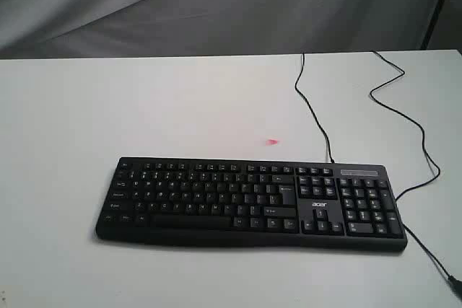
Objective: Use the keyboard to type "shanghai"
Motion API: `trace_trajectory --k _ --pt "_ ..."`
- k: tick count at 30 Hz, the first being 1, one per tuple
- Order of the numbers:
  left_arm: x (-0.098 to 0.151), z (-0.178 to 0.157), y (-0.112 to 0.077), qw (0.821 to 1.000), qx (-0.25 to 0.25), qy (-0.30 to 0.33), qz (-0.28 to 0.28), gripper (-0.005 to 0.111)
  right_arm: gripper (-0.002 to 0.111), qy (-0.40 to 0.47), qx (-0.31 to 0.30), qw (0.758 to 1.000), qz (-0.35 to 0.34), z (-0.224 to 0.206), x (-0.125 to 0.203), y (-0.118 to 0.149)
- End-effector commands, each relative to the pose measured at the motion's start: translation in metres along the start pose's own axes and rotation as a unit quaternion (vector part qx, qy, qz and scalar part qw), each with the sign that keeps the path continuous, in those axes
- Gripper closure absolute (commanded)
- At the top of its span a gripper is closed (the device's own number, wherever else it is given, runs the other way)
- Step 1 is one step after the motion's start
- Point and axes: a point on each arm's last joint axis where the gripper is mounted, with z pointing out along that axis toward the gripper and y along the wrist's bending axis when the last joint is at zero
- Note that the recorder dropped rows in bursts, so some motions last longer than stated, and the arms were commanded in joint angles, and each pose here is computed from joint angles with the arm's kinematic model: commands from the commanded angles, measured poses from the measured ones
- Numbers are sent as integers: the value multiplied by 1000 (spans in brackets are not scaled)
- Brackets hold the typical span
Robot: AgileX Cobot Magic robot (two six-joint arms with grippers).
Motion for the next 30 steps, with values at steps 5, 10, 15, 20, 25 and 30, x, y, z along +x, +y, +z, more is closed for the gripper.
trace_trajectory --k 5,10,15,20,25,30 --pt "1 1 0 1000 2 2 -1 106 108 -1 2 1000 -1 0 1 0" --pt "1 1 0 1000 2 2 -1 106 108 -1 2 1000 -1 0 1 0" --pt "1 1 0 1000 2 2 -1 106 108 -1 2 1000 -1 0 1 0" --pt "1 1 0 1000 2 2 -1 106 108 -12 2 1000 -2 0 -1 0" --pt "1 1 0 1000 2 2 -1 106 108 -54 2 999 -2 -1 -9 0" --pt "1 1 0 1000 2 2 -1 106 108 -127 1 992 -3 -3 -22 0"
